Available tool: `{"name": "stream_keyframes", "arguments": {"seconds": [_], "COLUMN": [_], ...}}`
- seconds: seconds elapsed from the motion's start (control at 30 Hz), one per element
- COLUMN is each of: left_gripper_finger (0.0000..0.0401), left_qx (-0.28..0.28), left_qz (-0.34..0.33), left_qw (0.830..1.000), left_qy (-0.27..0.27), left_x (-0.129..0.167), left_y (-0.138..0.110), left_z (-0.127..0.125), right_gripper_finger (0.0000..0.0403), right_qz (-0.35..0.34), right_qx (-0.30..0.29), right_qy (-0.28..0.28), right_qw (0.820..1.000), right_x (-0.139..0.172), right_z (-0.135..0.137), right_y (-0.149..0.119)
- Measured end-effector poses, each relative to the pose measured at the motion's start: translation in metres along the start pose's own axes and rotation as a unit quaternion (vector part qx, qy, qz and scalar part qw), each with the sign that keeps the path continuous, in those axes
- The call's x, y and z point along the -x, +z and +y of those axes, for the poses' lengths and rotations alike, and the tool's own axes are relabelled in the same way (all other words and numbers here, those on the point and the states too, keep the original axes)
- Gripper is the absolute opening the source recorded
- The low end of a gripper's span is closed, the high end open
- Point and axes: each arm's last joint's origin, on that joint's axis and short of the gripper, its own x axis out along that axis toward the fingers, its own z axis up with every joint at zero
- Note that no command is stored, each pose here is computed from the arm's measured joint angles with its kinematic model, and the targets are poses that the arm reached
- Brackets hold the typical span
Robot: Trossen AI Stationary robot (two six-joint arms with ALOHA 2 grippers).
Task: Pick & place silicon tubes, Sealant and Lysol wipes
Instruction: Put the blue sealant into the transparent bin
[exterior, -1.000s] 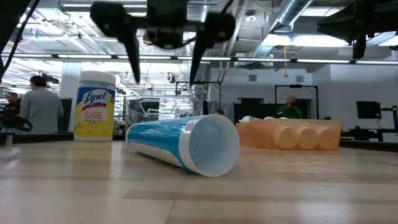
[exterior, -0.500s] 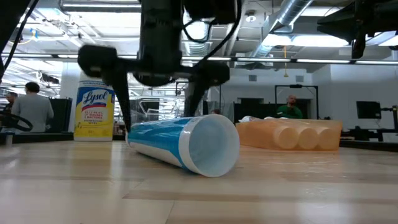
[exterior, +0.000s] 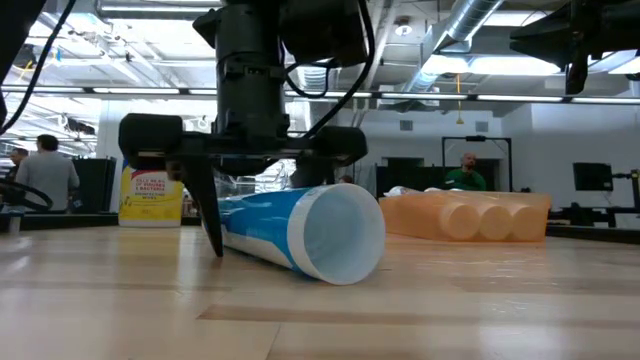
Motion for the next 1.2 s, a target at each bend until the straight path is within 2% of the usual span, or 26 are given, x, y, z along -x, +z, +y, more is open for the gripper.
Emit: {"name": "stream_keyframes", "arguments": {"seconds": [0.2,0.33,0.53,0.77,0.9,1.03,1.2], "left_gripper_finger": [0.0201,0.0202,0.0202,0.0202,0.0202,0.0202,0.0202], "left_qx": [-0.017,-0.039,-0.104,-0.154,-0.182,-0.202,-0.236], "left_qz": [0.001,0.003,-0.003,-0.037,-0.07,-0.117,-0.146], "left_qw": [1.0,0.999,0.994,0.987,0.981,0.972,0.961], "left_qy": [0.007,0.007,0.015,0.009,0.012,0.028,-0.012], "left_x": [-0.002,-0.001,0.019,0.094,0.144,0.182,0.21], "left_y": [0.0,0.0,-0.01,-0.02,-0.016,0.002,0.037], "left_z": [0.001,0.001,-0.006,-0.009,-0.008,-0.012,-0.033], "right_gripper_finger": [0.0066,0.0066,0.0066,0.0066,0.0066,0.0066,0.0066], "right_qz": [0.0,0.0,0.0,0.0,0.0,0.0,0.0], "right_qx": [0.0,0.0,0.0,0.0,-0.009,-0.012,-0.012], "right_qy": [0.0,-0.001,-0.001,-0.001,-0.001,-0.001,-0.001], "right_qw": [1.0,1.0,1.0,1.0,1.0,1.0,1.0], "right_x": [0.0,0.0,0.0,0.0,0.0,0.0,0.0], "right_z": [0.0,0.0,0.0,0.0,0.0,0.0,0.0], "right_y": [0.0,0.0,0.0,0.0,0.0,0.0,0.0]}}
